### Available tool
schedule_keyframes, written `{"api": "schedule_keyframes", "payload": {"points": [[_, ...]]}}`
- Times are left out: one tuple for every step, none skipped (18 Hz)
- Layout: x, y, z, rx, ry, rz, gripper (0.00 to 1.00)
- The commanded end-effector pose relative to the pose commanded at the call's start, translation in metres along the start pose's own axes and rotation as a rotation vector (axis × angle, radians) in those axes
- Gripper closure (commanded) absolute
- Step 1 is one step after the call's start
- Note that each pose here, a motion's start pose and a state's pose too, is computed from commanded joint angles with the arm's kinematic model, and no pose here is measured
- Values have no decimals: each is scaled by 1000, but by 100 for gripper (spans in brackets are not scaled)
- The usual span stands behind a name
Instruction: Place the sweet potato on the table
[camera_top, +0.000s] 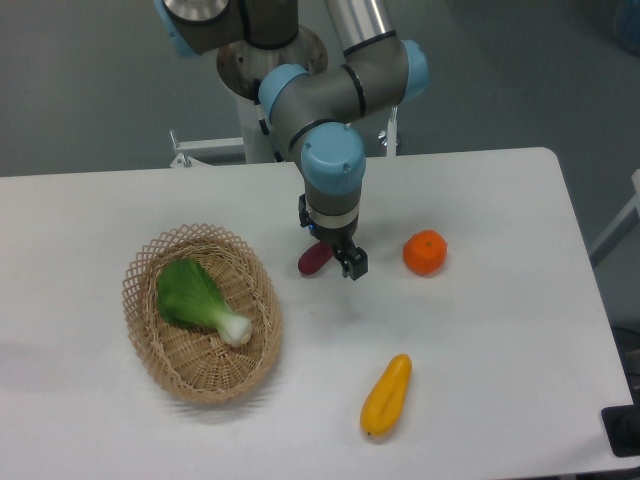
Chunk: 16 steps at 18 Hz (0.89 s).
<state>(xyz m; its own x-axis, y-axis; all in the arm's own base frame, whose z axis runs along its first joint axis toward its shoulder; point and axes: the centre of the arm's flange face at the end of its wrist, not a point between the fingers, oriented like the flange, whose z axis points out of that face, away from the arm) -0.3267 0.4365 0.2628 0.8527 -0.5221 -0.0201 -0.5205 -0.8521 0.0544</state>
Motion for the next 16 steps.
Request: {"api": "schedule_keyframes", "payload": {"points": [[-5, 6, -4, -1, -9, -8, 0], [-11, 15, -7, 2, -17, -21, 0], [-17, 21, -12, 6, -26, -32, 0], [-23, 26, -17, 11, -37, -43, 0], [-30, 34, -22, 15, -47, -59, 0], [-36, 42, -26, 16, -54, -73, 0], [-42, 47, -29, 18, -61, -84, 0], [-47, 51, -34, 22, -72, -93, 0], [-54, 59, -38, 35, -81, -108, 0], [-61, 65, -41, 56, -89, -122, 0], [-70, 71, -46, 82, -99, -135, 0], [-79, 77, -50, 103, -107, -149, 0], [-86, 82, -56, 114, -118, -159, 0], [-92, 89, -58, 116, -125, -170, 0], [-97, 93, -59, 114, -129, -176, 0], [-102, 99, -61, 115, -135, -184, 0]]}}
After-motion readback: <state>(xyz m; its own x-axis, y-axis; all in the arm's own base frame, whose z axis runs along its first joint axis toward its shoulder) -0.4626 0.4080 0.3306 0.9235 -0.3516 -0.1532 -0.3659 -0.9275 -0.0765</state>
